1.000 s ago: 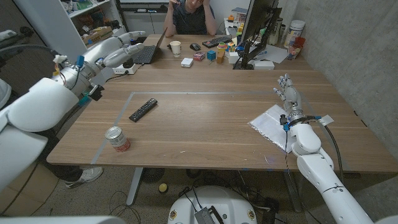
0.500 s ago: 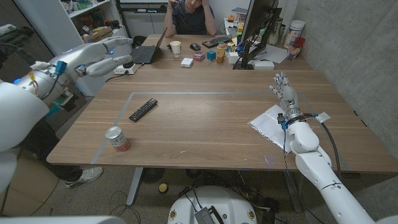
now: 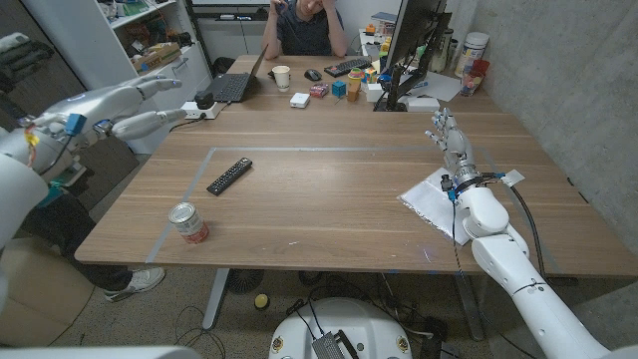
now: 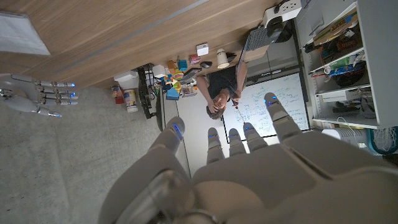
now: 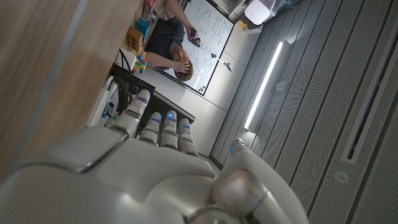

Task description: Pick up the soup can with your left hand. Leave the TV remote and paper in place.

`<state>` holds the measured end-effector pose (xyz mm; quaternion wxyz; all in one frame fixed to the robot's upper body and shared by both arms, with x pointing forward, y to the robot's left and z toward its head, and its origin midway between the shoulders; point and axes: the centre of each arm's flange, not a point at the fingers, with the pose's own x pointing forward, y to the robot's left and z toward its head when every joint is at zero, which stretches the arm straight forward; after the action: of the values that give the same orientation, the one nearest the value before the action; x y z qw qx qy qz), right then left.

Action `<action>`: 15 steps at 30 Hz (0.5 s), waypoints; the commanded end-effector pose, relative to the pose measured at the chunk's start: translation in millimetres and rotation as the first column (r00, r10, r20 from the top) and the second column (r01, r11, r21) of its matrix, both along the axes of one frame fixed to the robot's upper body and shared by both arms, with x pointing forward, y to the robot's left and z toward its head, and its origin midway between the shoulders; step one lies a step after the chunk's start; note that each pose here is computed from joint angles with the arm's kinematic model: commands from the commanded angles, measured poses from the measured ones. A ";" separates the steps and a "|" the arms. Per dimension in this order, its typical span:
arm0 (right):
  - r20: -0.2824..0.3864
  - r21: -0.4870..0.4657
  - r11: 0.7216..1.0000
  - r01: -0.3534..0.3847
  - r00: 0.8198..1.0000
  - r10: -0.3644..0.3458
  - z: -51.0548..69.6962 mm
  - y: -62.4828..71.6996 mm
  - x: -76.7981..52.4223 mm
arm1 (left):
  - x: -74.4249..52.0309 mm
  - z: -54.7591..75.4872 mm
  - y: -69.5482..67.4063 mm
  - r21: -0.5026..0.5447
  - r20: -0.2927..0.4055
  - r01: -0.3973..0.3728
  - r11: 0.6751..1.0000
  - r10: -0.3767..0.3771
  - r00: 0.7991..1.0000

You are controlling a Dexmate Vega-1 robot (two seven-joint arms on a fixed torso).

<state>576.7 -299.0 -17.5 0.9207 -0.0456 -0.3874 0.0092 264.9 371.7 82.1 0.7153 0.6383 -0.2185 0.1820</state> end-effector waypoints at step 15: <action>0.027 -0.040 0.999 0.008 1.000 -0.007 17.3 4.9 -1.3 | 34.6 -16.3 22.2 -0.002 -0.156 -0.067 0.998 0.066 0.985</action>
<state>578.7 -294.8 -7.6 0.9188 -0.0607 -0.3898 0.0126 282.8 389.4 72.9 0.7179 0.6523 -0.1641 0.1794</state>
